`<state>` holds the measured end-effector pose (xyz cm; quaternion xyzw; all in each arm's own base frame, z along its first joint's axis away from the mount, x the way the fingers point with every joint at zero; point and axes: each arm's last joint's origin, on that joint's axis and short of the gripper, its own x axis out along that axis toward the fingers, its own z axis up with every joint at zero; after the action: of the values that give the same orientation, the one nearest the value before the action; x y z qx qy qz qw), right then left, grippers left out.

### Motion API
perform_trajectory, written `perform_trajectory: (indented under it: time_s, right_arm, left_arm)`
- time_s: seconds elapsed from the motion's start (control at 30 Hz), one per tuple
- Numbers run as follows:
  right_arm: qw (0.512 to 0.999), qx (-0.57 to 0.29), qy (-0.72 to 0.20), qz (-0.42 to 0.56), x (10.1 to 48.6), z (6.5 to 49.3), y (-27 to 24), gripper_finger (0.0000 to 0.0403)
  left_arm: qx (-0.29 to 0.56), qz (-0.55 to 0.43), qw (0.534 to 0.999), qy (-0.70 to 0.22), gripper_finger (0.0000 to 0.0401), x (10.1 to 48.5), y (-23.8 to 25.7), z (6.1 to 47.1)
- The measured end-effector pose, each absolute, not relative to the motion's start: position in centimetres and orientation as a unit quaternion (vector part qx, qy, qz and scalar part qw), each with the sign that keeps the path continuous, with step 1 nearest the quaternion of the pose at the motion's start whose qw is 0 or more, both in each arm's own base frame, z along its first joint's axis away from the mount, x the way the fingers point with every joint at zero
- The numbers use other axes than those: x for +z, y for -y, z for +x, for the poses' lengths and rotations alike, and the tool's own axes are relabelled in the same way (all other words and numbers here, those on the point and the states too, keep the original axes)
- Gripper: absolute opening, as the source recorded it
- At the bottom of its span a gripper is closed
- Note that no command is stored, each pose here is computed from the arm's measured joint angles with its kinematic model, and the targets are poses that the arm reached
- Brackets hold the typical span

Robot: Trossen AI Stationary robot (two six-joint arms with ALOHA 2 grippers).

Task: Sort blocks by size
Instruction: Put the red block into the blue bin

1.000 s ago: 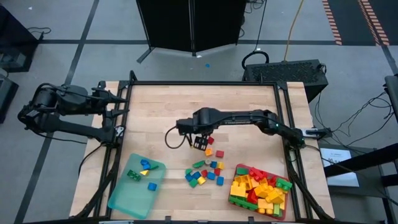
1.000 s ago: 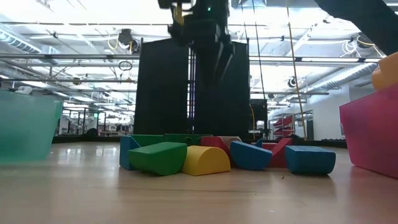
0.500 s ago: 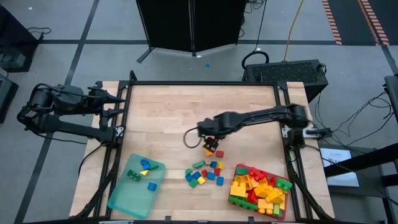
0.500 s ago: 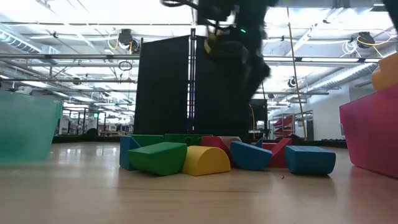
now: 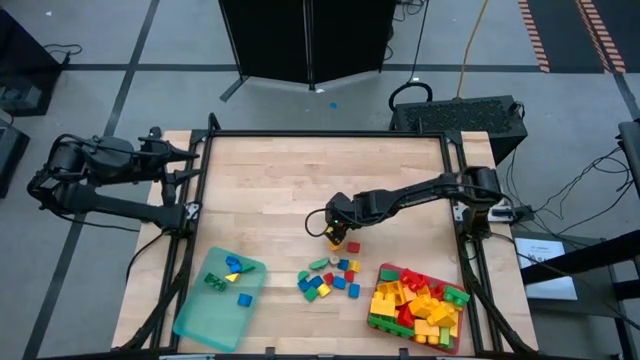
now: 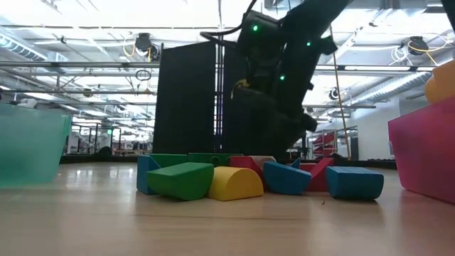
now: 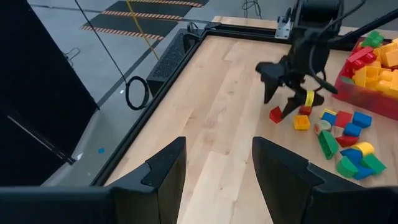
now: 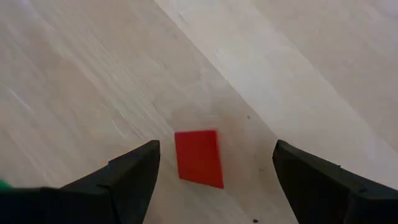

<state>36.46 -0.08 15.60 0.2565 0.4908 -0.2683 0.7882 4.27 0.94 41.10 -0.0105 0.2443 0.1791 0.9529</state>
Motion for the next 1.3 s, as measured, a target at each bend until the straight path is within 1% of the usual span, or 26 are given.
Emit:
perform_trajectory:
  time_s: [0.1,0.17,0.23,0.3,0.43,0.63,0.77,0.93,1.0,1.13,1.3]
  right_arm:
    - [0.788,-0.253,-0.496,0.263,14.6,37.0,0.0,0.0304]
    - [0.779,-0.252,-0.512,0.259,13.6,37.0,-0.1,0.0300]
    - [0.778,-0.255,-0.514,0.255,13.3,37.1,-0.2,0.0286]
    - [0.777,-0.256,-0.517,0.253,13.1,37.1,-0.3,0.0262]
    - [0.775,-0.265,-0.521,0.241,12.9,37.0,-0.3,0.0186]
    - [0.781,-0.255,-0.518,0.239,13.0,37.2,-0.3,0.0035]
    - [0.788,-0.249,-0.510,0.239,13.5,37.7,-0.3,0.0030]
    - [0.811,-0.229,-0.493,0.218,15.5,39.3,-0.1,0.0014]
    - [0.823,-0.221,-0.479,0.210,16.7,40.2,0.0,0.0001]
    - [0.858,-0.198,-0.431,0.196,20.0,42.1,0.0,0.0003]
    - [0.881,-0.197,-0.394,0.172,22.9,43.2,0.1,0.0003]
  left_arm:
    - [0.181,-0.012,0.954,-0.239,0.0187,41.2,-0.9,4.3]
    - [0.185,-0.010,0.953,-0.239,0.0187,41.2,-1.0,4.3]
    - [0.186,-0.010,0.953,-0.239,0.0187,41.2,-1.0,4.3]
    - [0.186,-0.010,0.953,-0.239,0.0187,41.2,-1.0,4.3]
    - [0.187,-0.010,0.953,-0.239,0.0187,41.2,-1.0,4.3]
    - [0.187,-0.010,0.953,-0.239,0.0187,41.2,-1.0,4.3]
    - [0.187,-0.010,0.953,-0.239,0.0187,41.2,-1.0,4.3]
    - [0.188,-0.010,0.953,-0.239,0.0187,41.2,-1.0,4.3]
    - [0.188,-0.010,0.953,-0.239,0.0187,41.2,-1.0,4.3]
    - [0.188,-0.010,0.953,-0.239,0.0187,41.2,-1.0,4.3]
    - [0.188,-0.010,0.953,-0.239,0.0187,41.2,-1.0,4.3]
